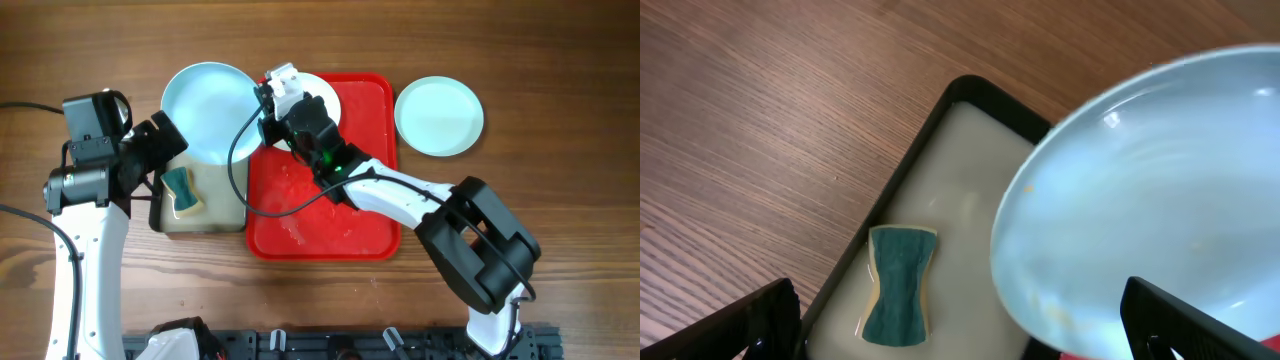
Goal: Clean dirty plates on tray and stack at the side
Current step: 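Carry the blue plate right and set it on the first blue plate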
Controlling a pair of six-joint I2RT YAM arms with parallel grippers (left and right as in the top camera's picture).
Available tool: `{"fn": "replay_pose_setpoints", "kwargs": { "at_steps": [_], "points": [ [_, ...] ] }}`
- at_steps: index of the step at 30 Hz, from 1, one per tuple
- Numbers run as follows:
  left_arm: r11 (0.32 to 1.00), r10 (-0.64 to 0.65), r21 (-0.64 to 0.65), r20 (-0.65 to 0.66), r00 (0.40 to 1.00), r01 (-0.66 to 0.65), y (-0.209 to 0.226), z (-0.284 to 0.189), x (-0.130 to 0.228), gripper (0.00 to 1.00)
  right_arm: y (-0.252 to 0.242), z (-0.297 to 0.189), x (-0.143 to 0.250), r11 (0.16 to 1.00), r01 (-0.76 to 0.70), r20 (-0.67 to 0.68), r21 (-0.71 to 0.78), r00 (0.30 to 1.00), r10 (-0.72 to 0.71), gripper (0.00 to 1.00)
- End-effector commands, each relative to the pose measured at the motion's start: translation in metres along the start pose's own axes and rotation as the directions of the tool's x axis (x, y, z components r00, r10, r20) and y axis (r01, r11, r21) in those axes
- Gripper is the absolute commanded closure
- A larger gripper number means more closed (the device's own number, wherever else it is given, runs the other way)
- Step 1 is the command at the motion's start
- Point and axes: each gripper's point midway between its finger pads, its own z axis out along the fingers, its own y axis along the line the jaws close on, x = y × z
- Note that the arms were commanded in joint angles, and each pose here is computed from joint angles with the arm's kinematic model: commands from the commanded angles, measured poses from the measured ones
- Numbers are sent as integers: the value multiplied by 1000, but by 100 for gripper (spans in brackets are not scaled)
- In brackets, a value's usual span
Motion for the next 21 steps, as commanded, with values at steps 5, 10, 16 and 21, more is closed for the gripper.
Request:
{"fn": "replay_pose_setpoints", "kwargs": {
  "at_steps": [5, 10, 16, 21],
  "points": [
    [1000, -10, 10, 11, 1000, 10, -1, -3, -4, 0, -101, -79, -87, 951, -309, -53, 6, 950, 309, 96],
    [1000, -10, 10, 11, 1000, 10, -1, -3, -4, 0, -242, -165, -63, 833, -462, -104, 305, 853, 511, 96],
    [1000, -10, 10, 11, 1000, 10, -1, -3, -4, 0, -354, -266, 8, 627, -474, -105, 618, 740, 664, 96],
    [1000, -10, 10, 11, 1000, 10, -1, -3, -4, 0, -376, -283, 52, 551, -446, -141, 705, 674, 725, 96]
  ]
}}
